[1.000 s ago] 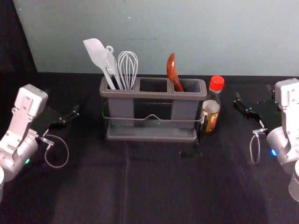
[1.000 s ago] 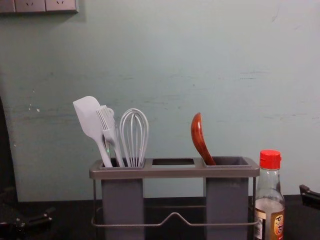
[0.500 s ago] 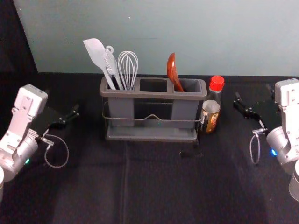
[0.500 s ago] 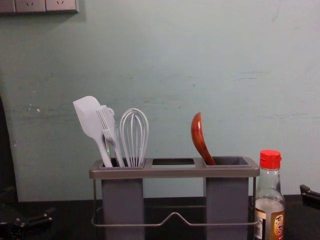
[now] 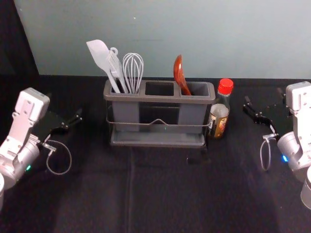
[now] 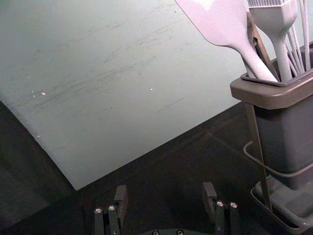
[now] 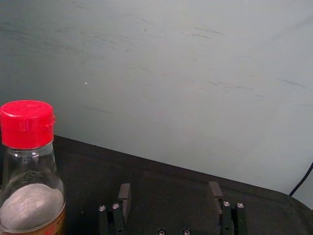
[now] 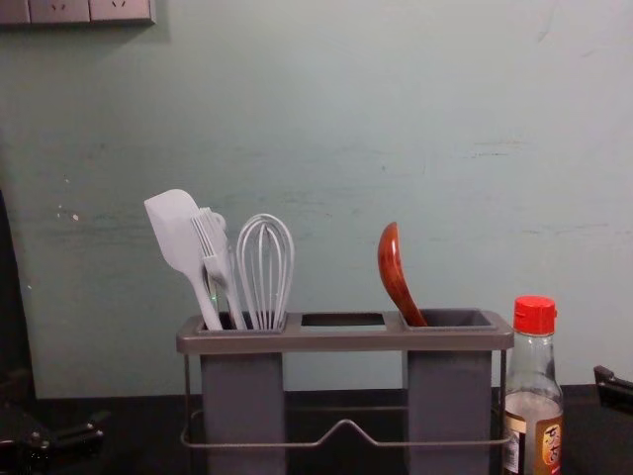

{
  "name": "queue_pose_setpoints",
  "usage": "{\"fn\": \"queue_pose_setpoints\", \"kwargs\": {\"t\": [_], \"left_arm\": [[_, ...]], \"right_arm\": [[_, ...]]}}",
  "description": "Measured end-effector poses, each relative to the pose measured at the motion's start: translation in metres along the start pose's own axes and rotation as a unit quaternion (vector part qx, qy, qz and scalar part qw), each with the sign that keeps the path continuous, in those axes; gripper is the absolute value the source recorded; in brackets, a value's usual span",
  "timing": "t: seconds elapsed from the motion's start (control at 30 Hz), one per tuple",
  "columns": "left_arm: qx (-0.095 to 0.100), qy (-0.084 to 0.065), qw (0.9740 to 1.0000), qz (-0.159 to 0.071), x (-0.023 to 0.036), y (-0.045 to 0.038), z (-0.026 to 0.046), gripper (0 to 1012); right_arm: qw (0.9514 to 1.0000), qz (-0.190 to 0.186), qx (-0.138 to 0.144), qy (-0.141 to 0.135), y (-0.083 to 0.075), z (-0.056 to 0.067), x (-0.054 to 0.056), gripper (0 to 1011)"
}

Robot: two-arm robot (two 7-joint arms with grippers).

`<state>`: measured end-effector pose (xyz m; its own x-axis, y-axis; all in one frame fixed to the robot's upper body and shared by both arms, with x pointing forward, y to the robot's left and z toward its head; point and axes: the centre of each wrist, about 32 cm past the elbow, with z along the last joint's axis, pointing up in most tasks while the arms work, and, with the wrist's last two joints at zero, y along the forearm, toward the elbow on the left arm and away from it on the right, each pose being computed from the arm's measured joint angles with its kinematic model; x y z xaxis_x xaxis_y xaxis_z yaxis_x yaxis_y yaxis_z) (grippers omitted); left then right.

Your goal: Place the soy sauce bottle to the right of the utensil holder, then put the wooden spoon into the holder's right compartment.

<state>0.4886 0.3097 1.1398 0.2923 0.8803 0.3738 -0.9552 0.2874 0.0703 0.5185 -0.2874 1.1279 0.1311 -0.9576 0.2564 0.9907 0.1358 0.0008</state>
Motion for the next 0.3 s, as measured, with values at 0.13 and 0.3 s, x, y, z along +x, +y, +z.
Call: {"fn": "queue_pose_setpoints", "kwargs": {"t": [0.13, 0.3], "left_arm": [[0.0, 0.0, 1.0, 0.0, 0.0, 0.0, 0.0, 1005], [0.0, 0.0, 1.0, 0.0, 0.0, 0.0, 0.0, 1005]], "right_arm": [[1.0, 0.0, 0.0, 0.0, 0.0, 0.0001, 0.0, 1003], [1.0, 0.0, 0.0, 0.0, 0.0, 0.0003, 0.0, 1003]]}}
